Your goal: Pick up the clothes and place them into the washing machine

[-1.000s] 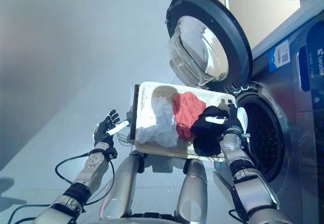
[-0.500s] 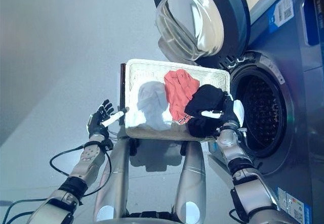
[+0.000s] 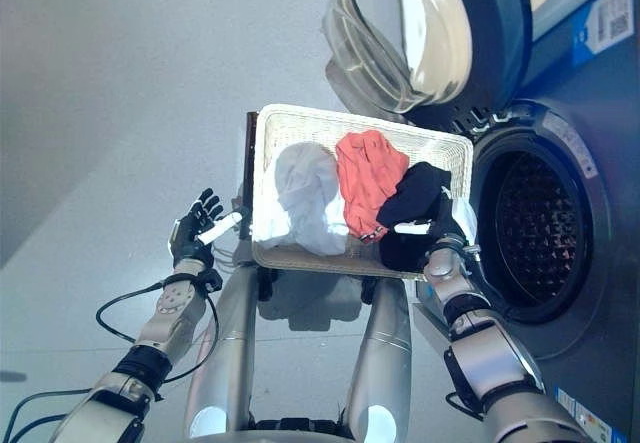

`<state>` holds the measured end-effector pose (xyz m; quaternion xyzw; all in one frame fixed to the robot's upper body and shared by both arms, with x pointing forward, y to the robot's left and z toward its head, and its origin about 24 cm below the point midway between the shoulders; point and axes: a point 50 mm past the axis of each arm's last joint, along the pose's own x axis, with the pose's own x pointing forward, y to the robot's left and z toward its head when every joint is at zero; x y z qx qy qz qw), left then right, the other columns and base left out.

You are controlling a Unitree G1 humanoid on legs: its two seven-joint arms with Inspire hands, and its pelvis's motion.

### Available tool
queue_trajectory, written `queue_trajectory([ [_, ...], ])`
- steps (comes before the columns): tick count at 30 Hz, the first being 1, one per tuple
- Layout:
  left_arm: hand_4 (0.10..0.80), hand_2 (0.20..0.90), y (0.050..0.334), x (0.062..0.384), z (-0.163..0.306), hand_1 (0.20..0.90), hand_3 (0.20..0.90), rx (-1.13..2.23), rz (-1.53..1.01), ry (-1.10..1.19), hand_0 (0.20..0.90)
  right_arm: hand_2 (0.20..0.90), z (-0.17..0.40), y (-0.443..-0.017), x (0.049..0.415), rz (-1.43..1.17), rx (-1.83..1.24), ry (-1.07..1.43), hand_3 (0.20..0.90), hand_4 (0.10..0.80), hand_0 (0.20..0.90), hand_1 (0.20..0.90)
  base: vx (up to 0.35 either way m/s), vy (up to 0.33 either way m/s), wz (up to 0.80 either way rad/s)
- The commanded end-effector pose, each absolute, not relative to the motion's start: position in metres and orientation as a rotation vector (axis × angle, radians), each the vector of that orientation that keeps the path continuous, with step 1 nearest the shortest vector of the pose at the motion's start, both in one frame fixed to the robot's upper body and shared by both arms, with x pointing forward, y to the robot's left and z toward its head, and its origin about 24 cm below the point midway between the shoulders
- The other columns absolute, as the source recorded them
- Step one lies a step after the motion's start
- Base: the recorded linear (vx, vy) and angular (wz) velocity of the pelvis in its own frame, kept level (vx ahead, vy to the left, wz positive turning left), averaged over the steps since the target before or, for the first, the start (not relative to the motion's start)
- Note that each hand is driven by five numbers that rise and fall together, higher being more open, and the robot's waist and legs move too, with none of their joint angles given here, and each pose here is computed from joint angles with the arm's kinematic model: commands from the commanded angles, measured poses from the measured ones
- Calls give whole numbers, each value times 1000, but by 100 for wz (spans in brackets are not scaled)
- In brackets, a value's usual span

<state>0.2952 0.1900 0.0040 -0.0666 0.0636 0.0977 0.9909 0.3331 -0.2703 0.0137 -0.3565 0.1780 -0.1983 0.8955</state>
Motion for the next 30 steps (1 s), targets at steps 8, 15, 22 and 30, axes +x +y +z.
queue_trajectory([
  [8,800,900,179,291,21,900,900,-131,81,7,900,900,-9,-305,303,-375,-873,593,900,800,900,900,7,5,6],
  [15,800,900,169,286,19,900,900,-134,6,24,900,200,-11,-304,303,-322,-949,646,200,300,200,200,5,9,4],
  [22,800,900,173,286,20,900,900,-139,38,22,900,200,-1,-306,309,-395,-872,592,200,300,200,200,6,4,2],
  [30,800,900,181,282,16,900,900,-150,95,38,900,200,14,-321,312,-580,-610,495,200,300,200,200,12,-13,-2],
])
